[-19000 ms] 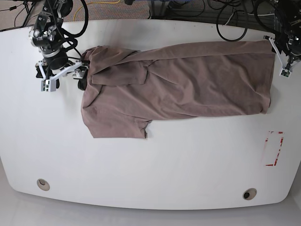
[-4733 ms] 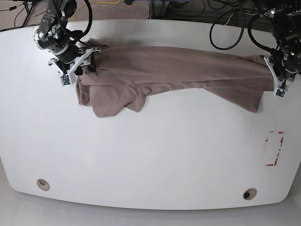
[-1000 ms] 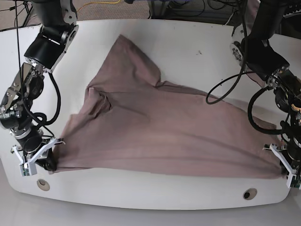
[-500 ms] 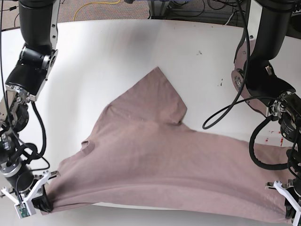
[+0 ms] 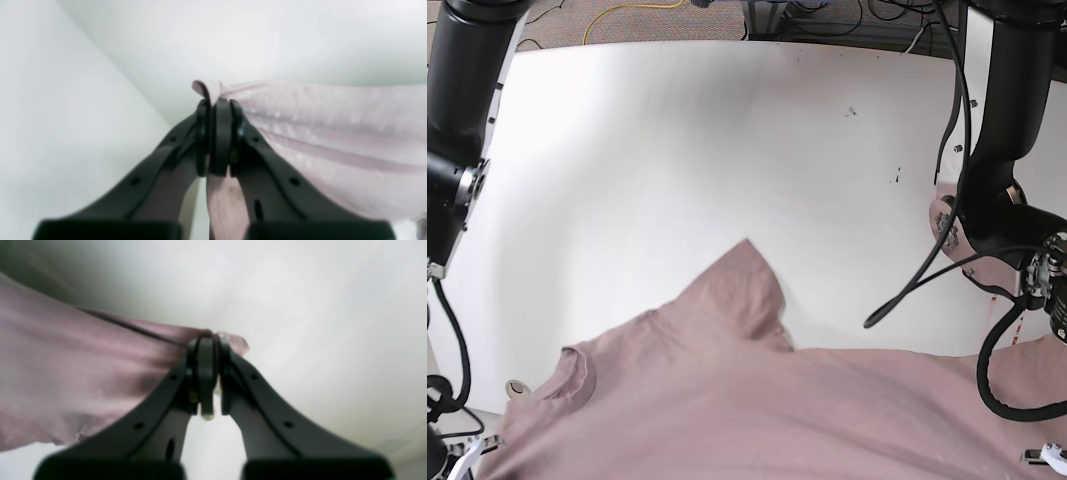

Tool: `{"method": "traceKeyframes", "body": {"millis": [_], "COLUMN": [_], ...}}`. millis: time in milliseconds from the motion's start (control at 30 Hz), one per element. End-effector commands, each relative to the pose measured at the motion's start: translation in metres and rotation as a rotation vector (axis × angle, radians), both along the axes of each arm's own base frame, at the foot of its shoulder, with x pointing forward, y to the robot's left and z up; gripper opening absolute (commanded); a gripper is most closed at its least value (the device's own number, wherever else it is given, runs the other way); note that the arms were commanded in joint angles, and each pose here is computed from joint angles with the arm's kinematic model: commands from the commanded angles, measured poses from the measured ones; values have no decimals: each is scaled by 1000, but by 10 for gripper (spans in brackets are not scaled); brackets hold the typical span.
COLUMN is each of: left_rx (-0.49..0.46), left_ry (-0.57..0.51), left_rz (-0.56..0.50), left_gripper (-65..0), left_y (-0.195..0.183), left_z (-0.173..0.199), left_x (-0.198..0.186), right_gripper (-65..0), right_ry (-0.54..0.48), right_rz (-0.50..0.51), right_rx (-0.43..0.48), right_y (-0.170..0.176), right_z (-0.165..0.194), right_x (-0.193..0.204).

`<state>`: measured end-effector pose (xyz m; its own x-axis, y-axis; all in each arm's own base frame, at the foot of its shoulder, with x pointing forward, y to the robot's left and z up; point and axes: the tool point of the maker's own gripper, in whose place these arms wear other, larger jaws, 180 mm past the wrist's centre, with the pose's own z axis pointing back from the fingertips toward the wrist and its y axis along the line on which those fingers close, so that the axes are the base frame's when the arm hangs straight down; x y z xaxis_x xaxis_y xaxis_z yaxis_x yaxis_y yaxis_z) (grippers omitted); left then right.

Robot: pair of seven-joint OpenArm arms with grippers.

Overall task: Layout the t-shirt on the table in an organized manner, then fold the t-shirt properly
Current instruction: 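Lift the shirt with both grippers and swing it to spread, then lay the shirt down while dragging both grippers away from it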

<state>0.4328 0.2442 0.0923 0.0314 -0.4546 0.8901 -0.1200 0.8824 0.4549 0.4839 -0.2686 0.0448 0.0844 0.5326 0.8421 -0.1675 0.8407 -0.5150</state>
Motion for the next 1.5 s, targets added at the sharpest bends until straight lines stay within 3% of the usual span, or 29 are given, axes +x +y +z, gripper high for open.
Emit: {"method": "traceKeyframes", "body": {"millis": [0, 167, 433, 600, 900, 1300, 1467], "left_rx": [6, -11, -23, -25, -26, 12, 25], "left_ry": [-73, -81, -32, 52, 265, 491, 590], "left_rz": [-27, -45, -60, -61, -57, -25, -15], "left_gripper": [-650, -650, -650, -650, -650, -650, -650], "left_y": [-5, -4, -5, -6, -6, -5, -4], "left_z": [33, 50, 39, 0, -103, -221, -266], "left_x": [-2, 5, 16, 25, 31, -10, -35], "right_gripper": [-650, -650, -650, -650, -650, -650, -650], "right_ry": [-100, -127, -122, -73, 39, 263, 364], "right_rz": [6, -24, -47, -47, -61, -64, -84], "right_rx": [-35, -90, -143, -177, -180, -138, -71], "right_y": [-2, -6, -6, -4, -13, -11, -14], "right_z": [48, 79, 83, 50, -37, -166, -214], "right_x": [-8, -17, -27, -29, -53, -106, -129]}}
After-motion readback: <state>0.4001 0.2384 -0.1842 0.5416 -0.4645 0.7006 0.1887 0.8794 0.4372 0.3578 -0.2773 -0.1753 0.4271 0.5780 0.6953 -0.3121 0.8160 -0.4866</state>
